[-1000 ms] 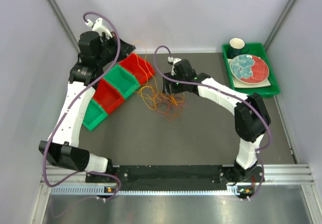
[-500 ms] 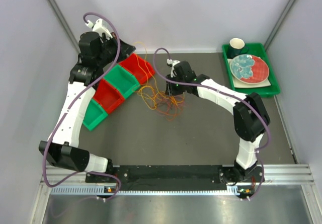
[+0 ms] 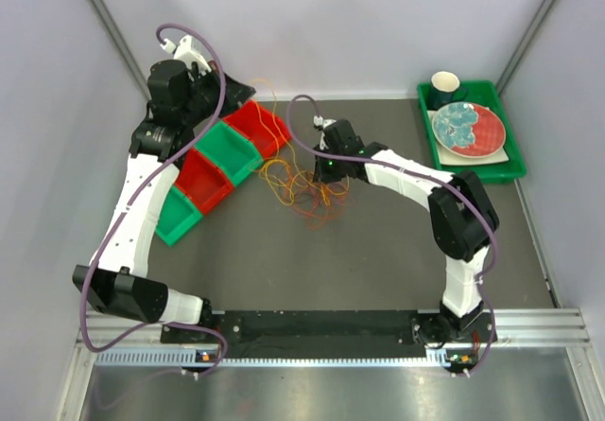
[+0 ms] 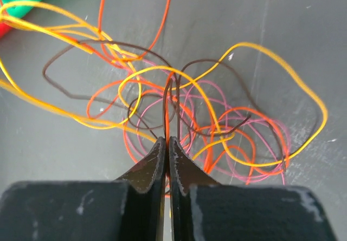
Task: Untangle the cables
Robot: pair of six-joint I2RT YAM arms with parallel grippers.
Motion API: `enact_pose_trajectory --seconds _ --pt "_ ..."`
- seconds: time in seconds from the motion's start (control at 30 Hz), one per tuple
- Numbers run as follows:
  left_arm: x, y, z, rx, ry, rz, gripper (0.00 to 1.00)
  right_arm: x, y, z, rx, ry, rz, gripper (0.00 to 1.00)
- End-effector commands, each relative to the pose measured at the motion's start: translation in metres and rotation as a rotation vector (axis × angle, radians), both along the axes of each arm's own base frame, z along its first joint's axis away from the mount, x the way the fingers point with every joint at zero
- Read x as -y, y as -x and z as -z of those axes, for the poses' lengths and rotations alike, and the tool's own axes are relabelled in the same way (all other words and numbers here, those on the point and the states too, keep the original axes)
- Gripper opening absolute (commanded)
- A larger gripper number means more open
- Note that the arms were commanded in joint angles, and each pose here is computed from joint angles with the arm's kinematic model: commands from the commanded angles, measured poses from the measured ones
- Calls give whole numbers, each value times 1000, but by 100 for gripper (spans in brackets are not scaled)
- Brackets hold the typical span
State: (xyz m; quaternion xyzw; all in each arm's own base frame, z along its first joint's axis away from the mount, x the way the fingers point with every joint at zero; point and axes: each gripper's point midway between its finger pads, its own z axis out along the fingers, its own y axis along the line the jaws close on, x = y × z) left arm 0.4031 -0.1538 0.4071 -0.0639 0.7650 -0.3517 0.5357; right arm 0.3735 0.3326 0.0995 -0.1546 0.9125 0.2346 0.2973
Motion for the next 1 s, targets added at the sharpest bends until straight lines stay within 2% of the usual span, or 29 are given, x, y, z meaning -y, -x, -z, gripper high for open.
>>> enact_pose_trajectory --seconds 0.0,0.2,0.23,0.3,0.4,0.47,0.57,0.63,0.7,0.8,0.97 --pt "5 12 -31 95 36 41 0 8 -12 -42 107 -39 97 0" --pt "0 10 -62 151 2 22 0 83 -7 -68 186 -15 308 0" --pt "-2 9 -69 165 -5 10 0 100 1 -54 161 15 342 0" --pt "-5 9 -90 213 -14 2 0 133 1 -64 186 -8 427 0" --pt "-7 14 -116 277 -13 -1 0 168 16 -37 126 48 477 0" --pt "-10 15 -131 315 -6 -14 0 181 23 -17 103 107 501 0" --pt "-23 10 -141 342 0 -66 0 189 32 1 74 121 523 0" --pt "-43 -1 -140 334 5 -114 0 198 35 10 66 137 549 0" --pt "-51 -10 -138 334 8 -98 0 207 36 16 55 146 567 0" --pt "-79 -23 -138 318 -17 -140 0 211 41 23 45 167 567 0" --pt "-137 -42 -139 307 52 -240 0 224 47 31 47 186 592 0"
